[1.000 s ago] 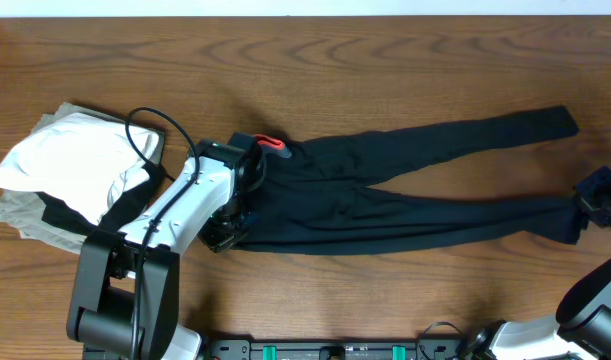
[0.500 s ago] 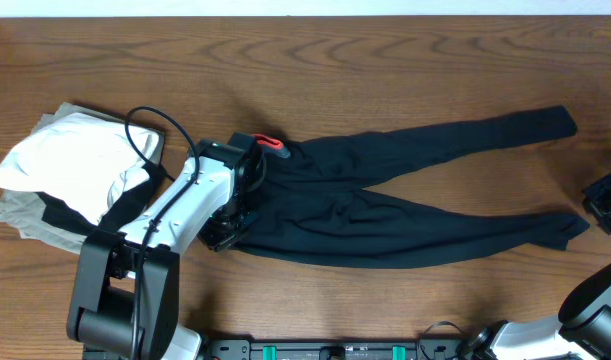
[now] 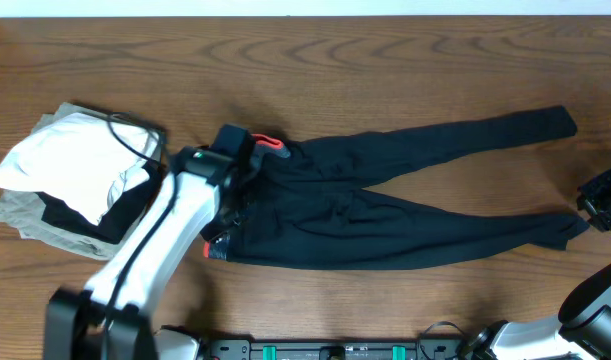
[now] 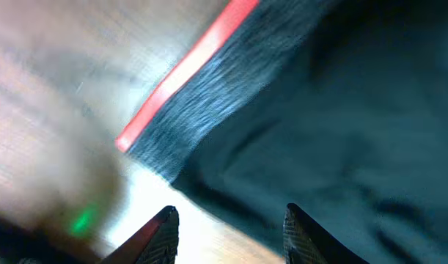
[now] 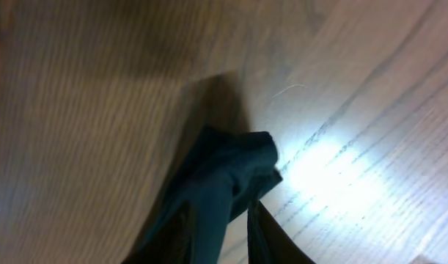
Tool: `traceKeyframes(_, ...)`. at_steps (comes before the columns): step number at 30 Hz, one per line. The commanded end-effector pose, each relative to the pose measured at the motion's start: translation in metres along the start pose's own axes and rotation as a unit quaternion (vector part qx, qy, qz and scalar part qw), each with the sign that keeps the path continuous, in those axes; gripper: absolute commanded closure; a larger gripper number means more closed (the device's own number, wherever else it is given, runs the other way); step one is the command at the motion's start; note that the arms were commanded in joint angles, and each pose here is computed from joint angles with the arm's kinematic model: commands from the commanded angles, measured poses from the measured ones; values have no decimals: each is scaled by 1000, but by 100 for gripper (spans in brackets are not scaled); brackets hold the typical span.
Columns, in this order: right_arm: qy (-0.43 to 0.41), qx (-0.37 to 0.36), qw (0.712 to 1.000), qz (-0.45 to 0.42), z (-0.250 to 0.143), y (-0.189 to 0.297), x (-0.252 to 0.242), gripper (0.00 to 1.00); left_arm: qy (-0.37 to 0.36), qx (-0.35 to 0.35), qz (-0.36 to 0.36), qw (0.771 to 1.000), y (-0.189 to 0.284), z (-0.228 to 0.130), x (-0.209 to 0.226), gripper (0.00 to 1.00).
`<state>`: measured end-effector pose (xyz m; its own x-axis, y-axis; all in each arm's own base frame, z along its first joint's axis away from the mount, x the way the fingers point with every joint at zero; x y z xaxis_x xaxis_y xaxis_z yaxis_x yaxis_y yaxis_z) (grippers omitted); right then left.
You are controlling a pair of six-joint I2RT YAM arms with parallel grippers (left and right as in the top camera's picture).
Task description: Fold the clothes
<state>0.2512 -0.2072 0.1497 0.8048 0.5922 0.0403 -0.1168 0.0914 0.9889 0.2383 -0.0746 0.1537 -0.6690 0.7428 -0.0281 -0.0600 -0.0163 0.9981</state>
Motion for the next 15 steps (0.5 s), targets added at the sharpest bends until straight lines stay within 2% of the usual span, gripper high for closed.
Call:
traceKeyframes(1,32,-3,997,66,6,5,13,77,-63,-40,-80,994,23,4,-13,56)
traceKeyframes(4,46,0,995,88,4,6,21,77,-154,-106,-167,968,40,11,-43,72)
traceKeyframes(6,55,0,994,90,3,6,25,77,-210,-137,-193,949,44,14,-60,75)
traceKeyframes(9,65,2,994,91,1,6,30,77,-263,-145,-195,934,34,13,-75,75)
traceKeyframes(10,70,1,993,91,0,6,32,76,-277,-145,-190,931,28,13,-78,69)
traceKeyframes(12,75,2,993,91,-1,6,35,77,-311,-143,-175,923,13,16,-85,41)
traceKeyframes(15,75,2,993,91,-1,6,35,76,-354,-148,-159,910,-3,20,-93,32)
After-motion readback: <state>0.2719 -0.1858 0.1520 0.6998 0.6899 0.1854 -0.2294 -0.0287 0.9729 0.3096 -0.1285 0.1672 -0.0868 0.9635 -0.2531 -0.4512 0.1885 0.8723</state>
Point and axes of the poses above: each gripper's point midway between its finger pads, its own y axis back along the fingers, its own x axis along the line the jaws close on, z = x × y, the point moved 7 cm from there along y, back along the fingers, and after that the axes turned 8 degrees about y, right-handed, at the moved point
